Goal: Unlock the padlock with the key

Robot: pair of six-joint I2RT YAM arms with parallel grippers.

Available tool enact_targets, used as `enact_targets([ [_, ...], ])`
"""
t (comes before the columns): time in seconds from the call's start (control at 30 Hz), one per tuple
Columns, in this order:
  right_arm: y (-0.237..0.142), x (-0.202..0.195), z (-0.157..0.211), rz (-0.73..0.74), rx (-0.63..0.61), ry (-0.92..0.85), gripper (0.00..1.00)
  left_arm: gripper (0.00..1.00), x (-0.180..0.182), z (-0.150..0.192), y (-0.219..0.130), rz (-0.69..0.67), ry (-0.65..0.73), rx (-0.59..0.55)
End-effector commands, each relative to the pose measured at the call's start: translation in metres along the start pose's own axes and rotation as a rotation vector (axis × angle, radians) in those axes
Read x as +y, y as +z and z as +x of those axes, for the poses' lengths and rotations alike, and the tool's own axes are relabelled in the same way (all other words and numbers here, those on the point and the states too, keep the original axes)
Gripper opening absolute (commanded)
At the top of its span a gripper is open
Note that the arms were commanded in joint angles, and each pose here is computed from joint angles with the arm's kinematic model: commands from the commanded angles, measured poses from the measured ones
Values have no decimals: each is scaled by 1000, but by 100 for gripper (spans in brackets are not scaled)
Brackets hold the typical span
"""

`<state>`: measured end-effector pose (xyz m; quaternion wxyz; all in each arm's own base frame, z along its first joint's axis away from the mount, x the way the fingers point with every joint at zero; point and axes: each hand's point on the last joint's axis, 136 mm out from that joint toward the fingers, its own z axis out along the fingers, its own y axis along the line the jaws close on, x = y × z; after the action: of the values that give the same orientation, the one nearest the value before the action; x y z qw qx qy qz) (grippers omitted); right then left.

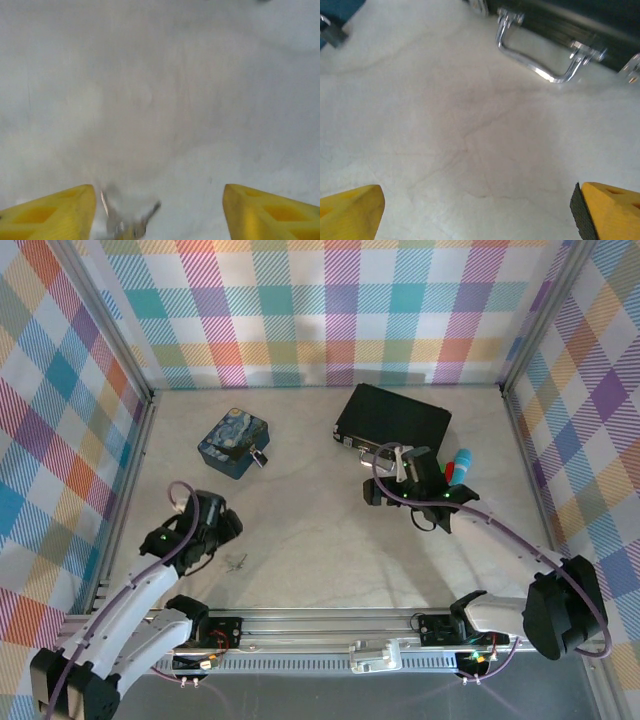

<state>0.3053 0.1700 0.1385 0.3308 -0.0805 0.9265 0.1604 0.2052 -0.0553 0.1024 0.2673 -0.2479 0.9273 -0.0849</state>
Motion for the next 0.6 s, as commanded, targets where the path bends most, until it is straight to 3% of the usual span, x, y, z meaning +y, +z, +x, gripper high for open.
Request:
enact_targets([
  [0.0,-1,3,3,3,54,26,99,60,25,45,6,-94,-91,115],
  [0.13,2,4,7,-1,89,16,99,55,25,59,14,-131,-61,112],
  [0.23,3,5,11,-2,119,10,99,46,21,60,21,-152,-42,100],
  [0.57,-7,-2,5,47,122,-41,99,40,-6,78,54,-154,5,147],
])
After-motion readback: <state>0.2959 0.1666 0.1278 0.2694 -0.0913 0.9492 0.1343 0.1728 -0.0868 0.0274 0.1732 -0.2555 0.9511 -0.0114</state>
